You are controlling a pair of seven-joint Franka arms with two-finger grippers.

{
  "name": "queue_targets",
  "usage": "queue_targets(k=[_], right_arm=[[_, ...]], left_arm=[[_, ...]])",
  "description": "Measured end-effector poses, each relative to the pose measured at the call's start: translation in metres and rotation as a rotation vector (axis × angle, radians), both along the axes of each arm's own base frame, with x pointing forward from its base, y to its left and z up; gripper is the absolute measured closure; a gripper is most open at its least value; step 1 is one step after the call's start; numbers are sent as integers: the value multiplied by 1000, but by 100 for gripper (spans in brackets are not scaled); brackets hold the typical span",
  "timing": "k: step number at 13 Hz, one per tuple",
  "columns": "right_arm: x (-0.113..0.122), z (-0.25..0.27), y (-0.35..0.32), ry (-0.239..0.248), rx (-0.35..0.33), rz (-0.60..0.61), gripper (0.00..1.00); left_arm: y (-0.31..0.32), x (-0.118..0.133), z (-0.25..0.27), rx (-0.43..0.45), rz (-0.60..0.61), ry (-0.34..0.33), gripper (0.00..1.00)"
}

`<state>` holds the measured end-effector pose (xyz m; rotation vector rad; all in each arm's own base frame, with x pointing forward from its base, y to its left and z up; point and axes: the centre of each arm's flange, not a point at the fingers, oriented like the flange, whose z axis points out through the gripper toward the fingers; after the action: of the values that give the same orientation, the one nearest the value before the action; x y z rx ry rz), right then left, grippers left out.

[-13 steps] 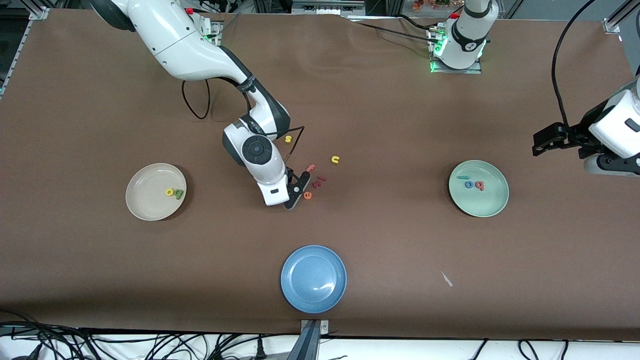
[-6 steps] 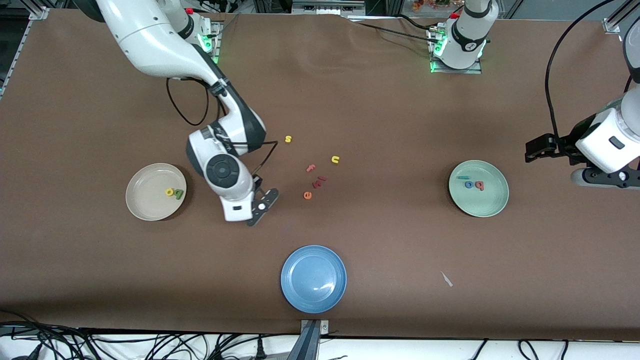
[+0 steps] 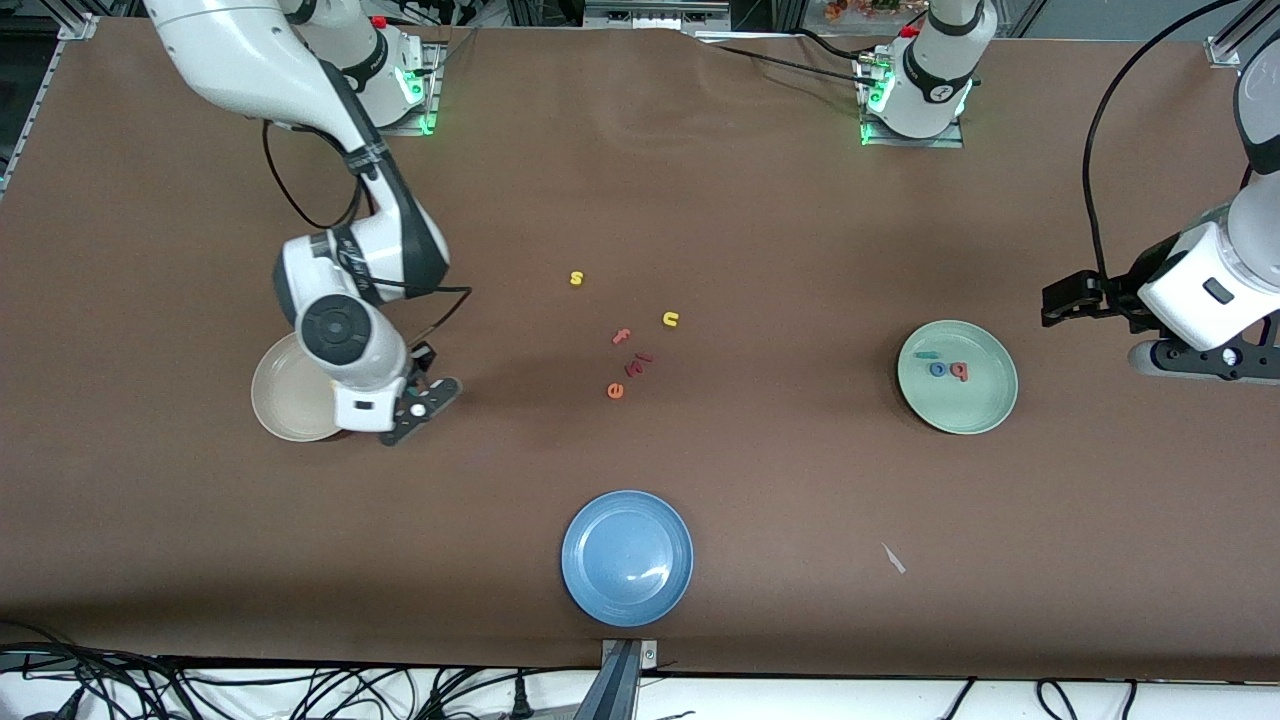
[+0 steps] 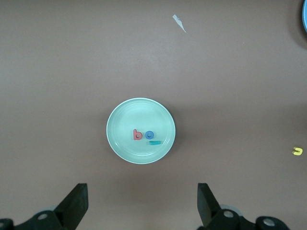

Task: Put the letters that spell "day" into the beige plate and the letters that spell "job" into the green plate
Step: 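Carry the cyan y to the beige plate with the right gripper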

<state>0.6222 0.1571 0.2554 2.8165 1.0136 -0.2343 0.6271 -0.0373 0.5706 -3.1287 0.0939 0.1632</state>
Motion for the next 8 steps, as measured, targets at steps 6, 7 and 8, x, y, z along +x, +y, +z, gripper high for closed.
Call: queue_targets(k=[6,7,8], right_arm=[[0,-8,-93,3,-16,-210,74],[2,-7,-109,-1,-16,-240,74],[3,-7,-123,-4,-15,-265,67]], left_arm=[[0,0,0,0,-1,0,0],[0,0,0,0,-1,0,0],[0,0,0,0,-1,0,0]])
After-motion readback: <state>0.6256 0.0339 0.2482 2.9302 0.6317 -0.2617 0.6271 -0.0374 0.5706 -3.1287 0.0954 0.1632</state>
